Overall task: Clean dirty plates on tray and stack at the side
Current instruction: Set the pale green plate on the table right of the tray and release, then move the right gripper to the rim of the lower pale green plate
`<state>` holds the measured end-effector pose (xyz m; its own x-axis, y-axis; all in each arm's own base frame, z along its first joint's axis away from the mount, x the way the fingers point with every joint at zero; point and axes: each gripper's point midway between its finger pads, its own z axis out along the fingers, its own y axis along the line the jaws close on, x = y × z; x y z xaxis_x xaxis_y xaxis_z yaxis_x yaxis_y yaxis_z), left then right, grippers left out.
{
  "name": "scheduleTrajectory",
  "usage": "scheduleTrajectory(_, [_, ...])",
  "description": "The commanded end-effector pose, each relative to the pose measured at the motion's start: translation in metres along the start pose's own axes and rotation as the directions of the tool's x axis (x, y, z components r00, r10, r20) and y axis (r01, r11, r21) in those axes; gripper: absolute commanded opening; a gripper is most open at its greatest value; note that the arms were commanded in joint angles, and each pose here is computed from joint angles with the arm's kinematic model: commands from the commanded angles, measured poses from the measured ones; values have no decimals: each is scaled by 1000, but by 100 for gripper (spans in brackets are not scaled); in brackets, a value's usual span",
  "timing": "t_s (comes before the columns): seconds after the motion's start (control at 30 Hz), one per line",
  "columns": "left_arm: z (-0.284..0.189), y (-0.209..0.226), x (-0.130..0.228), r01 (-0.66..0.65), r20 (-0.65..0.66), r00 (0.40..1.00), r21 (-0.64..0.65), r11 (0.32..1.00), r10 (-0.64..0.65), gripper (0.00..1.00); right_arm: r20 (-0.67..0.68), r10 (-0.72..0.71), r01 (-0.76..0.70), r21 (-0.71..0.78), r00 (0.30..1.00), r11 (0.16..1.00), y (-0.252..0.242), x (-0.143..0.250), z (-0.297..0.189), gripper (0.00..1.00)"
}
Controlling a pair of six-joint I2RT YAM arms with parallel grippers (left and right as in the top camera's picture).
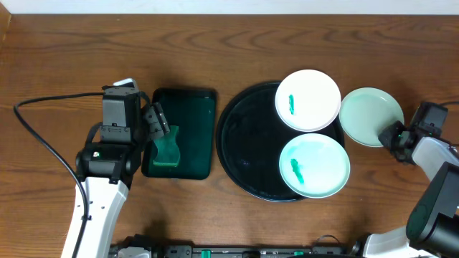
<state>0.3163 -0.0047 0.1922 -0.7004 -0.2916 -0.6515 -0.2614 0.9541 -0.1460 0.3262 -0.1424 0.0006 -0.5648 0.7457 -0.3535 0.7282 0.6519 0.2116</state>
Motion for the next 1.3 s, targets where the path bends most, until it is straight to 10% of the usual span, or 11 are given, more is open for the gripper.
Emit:
scheduleTrajectory(0.0, [-3,1,-9,2,20,1000,-11,1000,-2,78,-41,-53,51,-57,998,997,11,12,4,15])
scheduleTrajectory(0.67, [-3,1,-9,2,20,1000,-11,1000,-2,78,-143,-237,225,-100,961,969,64,-1,-78,65])
scheduleTrajectory(0.93, [-3,1,-9,2,20,1000,-11,1000,-2,78,-453,-495,495,-128,741,859,75,89,-135,89])
scheduleTrajectory(1.27, [-3,1,-9,2,20,1000,-11,1000,-2,78,-620,-415,530,1,666,848,30,126,-142,67])
